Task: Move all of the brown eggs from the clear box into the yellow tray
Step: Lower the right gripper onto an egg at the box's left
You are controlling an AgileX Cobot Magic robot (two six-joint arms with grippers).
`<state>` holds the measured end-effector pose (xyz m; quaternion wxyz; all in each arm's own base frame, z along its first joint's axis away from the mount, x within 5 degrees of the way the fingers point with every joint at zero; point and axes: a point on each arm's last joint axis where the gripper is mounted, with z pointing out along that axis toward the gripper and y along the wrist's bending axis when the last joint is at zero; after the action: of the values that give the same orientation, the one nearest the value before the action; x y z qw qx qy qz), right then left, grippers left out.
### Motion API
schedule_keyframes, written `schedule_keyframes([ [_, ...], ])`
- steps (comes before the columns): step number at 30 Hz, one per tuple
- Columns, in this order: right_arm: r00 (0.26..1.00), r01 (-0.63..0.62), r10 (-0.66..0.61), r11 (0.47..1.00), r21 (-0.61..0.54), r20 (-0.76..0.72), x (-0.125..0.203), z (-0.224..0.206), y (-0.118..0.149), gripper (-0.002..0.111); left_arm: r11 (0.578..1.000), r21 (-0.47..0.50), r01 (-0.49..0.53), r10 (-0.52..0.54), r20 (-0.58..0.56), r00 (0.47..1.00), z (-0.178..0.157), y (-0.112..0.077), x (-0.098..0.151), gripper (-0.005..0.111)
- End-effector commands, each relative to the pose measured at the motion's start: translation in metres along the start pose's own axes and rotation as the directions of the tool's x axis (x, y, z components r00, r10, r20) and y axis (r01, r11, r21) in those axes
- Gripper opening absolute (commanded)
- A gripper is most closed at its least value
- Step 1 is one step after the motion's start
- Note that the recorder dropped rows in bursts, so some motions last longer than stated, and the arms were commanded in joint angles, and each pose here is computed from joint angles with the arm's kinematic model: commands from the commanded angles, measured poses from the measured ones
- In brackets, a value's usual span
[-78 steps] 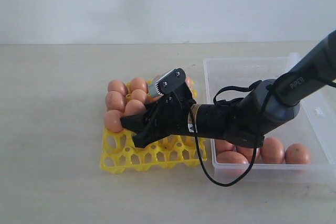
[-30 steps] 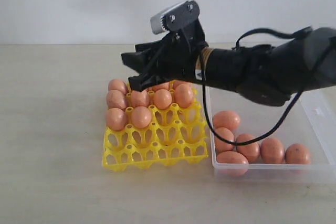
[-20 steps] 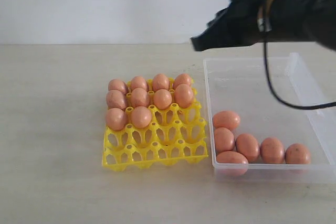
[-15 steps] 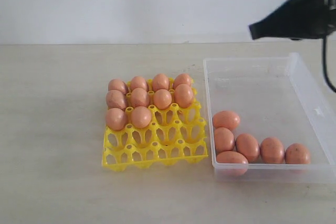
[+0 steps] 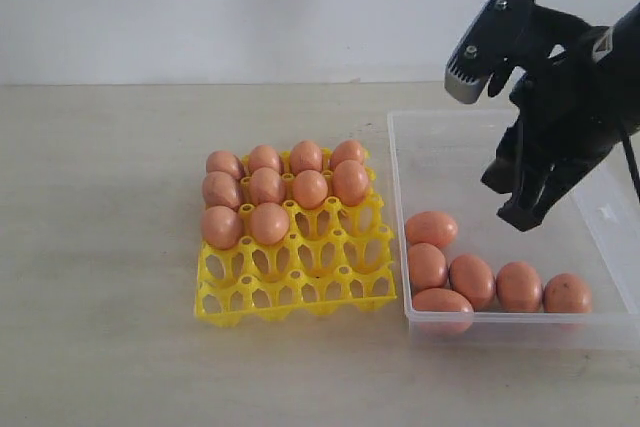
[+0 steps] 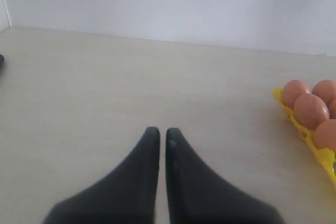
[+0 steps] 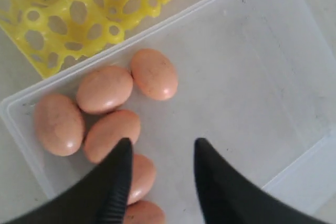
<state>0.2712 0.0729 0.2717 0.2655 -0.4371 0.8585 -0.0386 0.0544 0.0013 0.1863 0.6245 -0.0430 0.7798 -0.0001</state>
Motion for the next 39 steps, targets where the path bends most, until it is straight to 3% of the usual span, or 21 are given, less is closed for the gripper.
schedule_keyframes([
  [1,0.986,0.161,-0.163,0.986,0.050,0.045,-0.008,0.031,-0.008,0.068,1.000,-0.003,-0.003,0.003,0.001,1.000,0.000,0.000,0.001,0.004],
  [5,0.979,0.200,-0.201,0.979,0.032,0.034,-0.009,0.062,-0.009,0.062,1.000,-0.003,-0.003,0.003,0.001,1.000,0.000,0.000,0.001,0.004],
  [11,0.971,0.237,-0.237,0.971,0.028,0.023,-0.007,0.081,-0.009,0.041,1.000,-0.003,-0.003,0.003,0.001,1.000,0.000,0.000,0.001,0.004],
  [13,0.987,0.129,-0.134,0.990,0.056,0.086,-0.013,0.081,-0.011,0.027,1.000,-0.001,-0.003,0.003,-0.001,1.000,0.000,0.000,0.001,0.004],
  [14,0.991,-0.017,0.012,0.999,0.031,0.134,-0.017,0.080,-0.010,0.017,1.000,-0.001,-0.003,0.003,-0.001,1.000,0.000,0.000,0.001,0.004],
  [16,0.984,-0.106,0.107,0.994,-0.013,0.140,-0.018,0.080,-0.008,-0.001,1.000,-0.001,-0.003,0.003,-0.001,1.000,0.000,0.000,0.001,0.004],
  [19,1.000,0.011,-0.013,0.990,-0.141,-0.014,-0.009,0.080,0.001,0.000,1.000,-0.001,-0.003,0.003,-0.001,1.000,0.000,0.000,0.001,0.004],
  [20,0.989,0.092,-0.111,0.978,-0.186,-0.096,-0.004,0.079,0.001,0.000,1.000,-0.001,-0.003,0.003,-0.001,1.000,0.000,0.000,0.001,0.004],
  [22,0.957,0.211,-0.242,0.960,-0.184,-0.161,0.002,0.079,-0.004,0.005,1.000,-0.001,-0.003,0.003,-0.001,1.000,0.000,0.000,0.001,0.004],
  [24,0.937,0.273,-0.304,0.945,-0.178,-0.173,0.004,0.079,-0.006,0.020,1.000,-0.001,-0.003,0.003,-0.001,1.000,0.000,0.000,0.001,0.004],
  [27,0.900,0.381,-0.409,0.905,-0.189,-0.147,0.003,0.085,-0.006,0.053,1.000,-0.001,-0.003,0.003,-0.001,1.000,0.000,0.000,0.001,0.004],
  [28,0.895,0.406,-0.427,0.899,-0.165,-0.130,0.001,0.088,-0.008,0.058,1.000,-0.001,-0.003,0.003,-0.001,1.000,0.000,0.000,0.001,0.004],
  [39,0.867,0.482,-0.490,0.871,-0.100,-0.088,-0.001,0.121,-0.012,0.059,1.000,-0.001,-0.003,0.003,-0.001,1.000,0.000,0.000,0.001,0.004],
])
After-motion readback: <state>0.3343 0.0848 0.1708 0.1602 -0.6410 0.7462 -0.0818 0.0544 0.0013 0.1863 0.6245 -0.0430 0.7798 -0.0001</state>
